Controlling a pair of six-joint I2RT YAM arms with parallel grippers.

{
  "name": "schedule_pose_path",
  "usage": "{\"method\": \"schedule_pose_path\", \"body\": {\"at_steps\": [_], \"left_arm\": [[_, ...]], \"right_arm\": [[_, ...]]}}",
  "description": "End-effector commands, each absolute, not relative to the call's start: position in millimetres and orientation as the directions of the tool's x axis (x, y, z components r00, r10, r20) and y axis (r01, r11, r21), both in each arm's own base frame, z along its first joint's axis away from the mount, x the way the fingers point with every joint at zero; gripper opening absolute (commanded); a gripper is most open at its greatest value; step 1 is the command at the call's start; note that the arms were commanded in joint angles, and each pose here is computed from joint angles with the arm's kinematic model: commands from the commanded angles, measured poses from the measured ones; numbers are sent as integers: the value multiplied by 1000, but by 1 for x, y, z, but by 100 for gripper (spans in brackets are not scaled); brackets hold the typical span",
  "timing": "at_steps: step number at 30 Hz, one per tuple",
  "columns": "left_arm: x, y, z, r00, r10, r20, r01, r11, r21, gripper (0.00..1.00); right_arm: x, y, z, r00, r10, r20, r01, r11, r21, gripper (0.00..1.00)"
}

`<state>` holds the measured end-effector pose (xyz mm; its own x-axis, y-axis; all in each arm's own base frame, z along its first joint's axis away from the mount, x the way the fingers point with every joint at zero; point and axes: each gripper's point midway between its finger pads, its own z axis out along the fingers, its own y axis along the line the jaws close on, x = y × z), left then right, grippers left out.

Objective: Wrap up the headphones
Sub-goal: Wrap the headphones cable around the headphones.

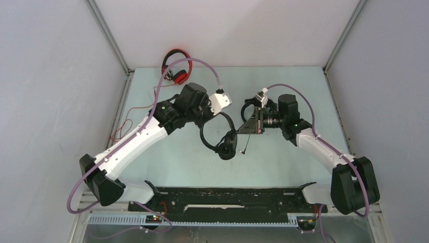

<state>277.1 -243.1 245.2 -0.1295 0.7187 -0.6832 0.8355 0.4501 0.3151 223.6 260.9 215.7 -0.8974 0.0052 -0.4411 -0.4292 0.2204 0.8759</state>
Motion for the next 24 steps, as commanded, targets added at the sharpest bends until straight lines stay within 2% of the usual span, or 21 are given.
{"method": "schedule_pose_path", "body": {"at_steps": [1, 5, 14, 17, 21, 24], "left_arm": [[280, -236, 247, 5, 762, -648, 819, 368, 440, 0], [288, -228, 235, -3, 789, -614, 793, 376, 480, 0], [303, -207, 218, -116, 833, -541, 727, 443, 525, 0], [305, -207, 217, -135, 827, -545, 715, 462, 524, 0], [305, -208, 215, -165, 812, -560, 708, 493, 505, 0], [306, -207, 215, -183, 800, -571, 696, 516, 500, 0]], "right_arm": [[227, 266, 255, -891, 10, -454, -449, 130, 884, 0], [226, 272, 267, -907, 14, -420, -418, 81, 905, 0], [226, 290, 265, -931, 33, -362, -358, 93, 929, 2], [227, 294, 259, -938, 35, -345, -339, 107, 935, 0], [228, 301, 262, -944, 39, -329, -324, 90, 942, 7], [231, 303, 262, -948, 52, -313, -308, 88, 947, 5]]}}
